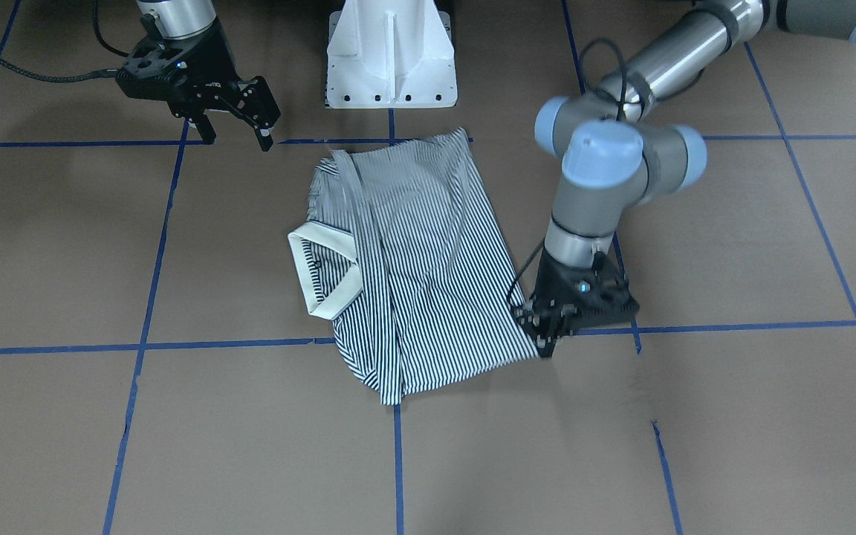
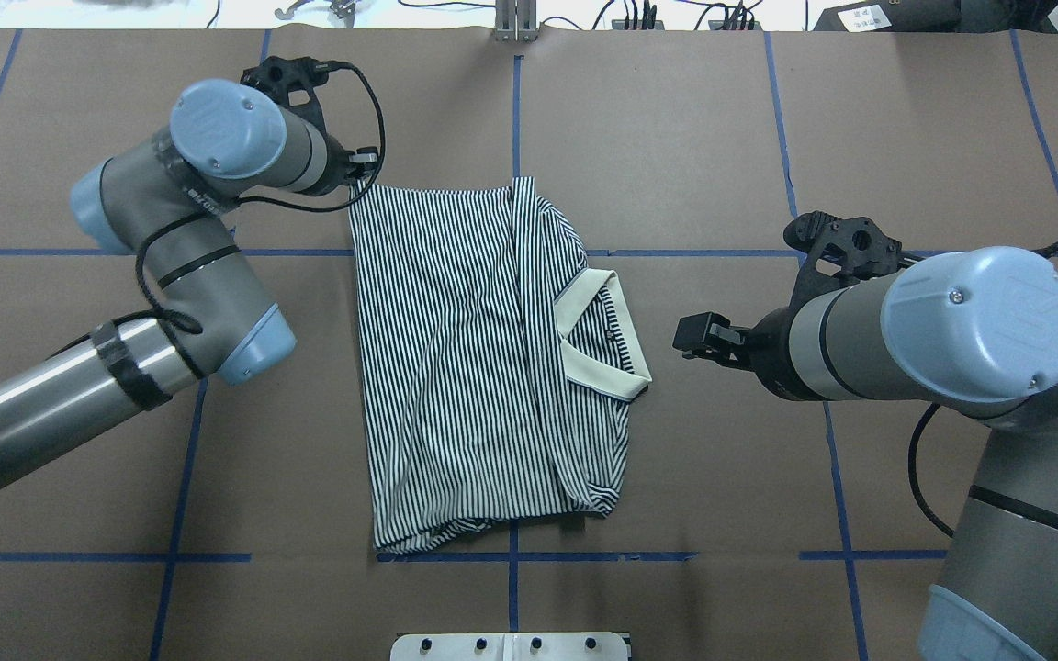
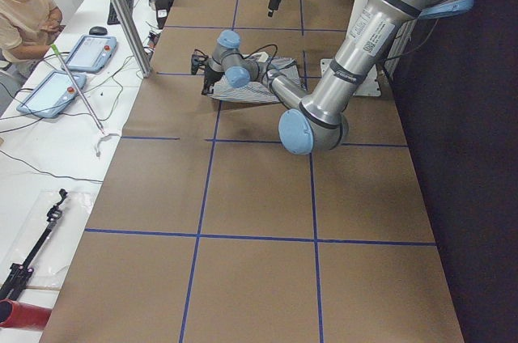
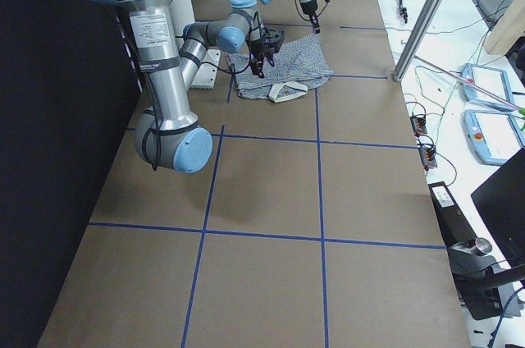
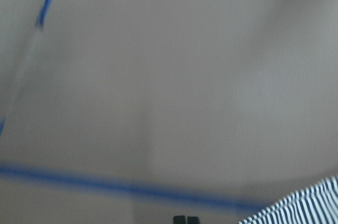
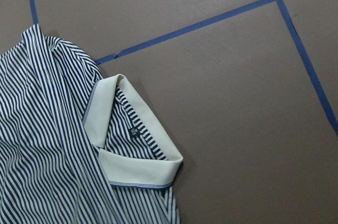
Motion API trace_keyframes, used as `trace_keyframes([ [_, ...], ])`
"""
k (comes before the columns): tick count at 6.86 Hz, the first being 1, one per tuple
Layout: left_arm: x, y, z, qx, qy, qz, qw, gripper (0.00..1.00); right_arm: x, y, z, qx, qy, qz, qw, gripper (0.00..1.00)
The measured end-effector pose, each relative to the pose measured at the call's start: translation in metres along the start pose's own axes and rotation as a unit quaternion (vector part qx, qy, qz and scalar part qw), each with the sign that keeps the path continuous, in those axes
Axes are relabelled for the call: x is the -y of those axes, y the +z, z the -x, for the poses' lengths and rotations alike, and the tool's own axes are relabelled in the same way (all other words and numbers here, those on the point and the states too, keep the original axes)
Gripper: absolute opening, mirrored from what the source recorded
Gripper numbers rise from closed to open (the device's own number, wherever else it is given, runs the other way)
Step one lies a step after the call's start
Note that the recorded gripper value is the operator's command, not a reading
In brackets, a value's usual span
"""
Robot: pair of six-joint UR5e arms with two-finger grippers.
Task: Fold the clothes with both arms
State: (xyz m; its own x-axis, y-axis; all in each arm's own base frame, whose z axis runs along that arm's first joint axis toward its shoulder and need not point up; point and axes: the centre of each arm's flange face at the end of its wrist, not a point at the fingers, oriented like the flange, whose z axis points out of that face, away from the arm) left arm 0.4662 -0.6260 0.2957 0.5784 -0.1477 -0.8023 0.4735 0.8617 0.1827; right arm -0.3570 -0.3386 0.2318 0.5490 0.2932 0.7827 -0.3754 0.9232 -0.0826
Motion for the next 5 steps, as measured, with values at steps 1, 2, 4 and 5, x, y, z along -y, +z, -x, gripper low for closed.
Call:
trace_keyframes([
  [1,0.027,0.024,-0.009,-0.002,-0.007,-0.012,0.9999,0.23,0.002,-0.003,0.001,0.009,0.0,0.001,1.0,1.0],
  [2,0.043,0.036,-0.01,-0.004,-0.01,-0.019,0.9998,0.37,0.005,-0.007,0.003,0.027,-0.002,0.0,0.9996,1.0],
  [4,0.05,0.032,0.007,-0.013,-0.012,-0.023,0.9996,0.4,0.008,0.006,0.01,0.039,-0.008,-0.002,0.9992,1.0],
  [5,0.039,0.015,0.027,-0.03,-0.011,-0.012,0.9994,0.4,0.009,0.019,0.022,0.037,-0.01,-0.002,0.9993,1.0],
])
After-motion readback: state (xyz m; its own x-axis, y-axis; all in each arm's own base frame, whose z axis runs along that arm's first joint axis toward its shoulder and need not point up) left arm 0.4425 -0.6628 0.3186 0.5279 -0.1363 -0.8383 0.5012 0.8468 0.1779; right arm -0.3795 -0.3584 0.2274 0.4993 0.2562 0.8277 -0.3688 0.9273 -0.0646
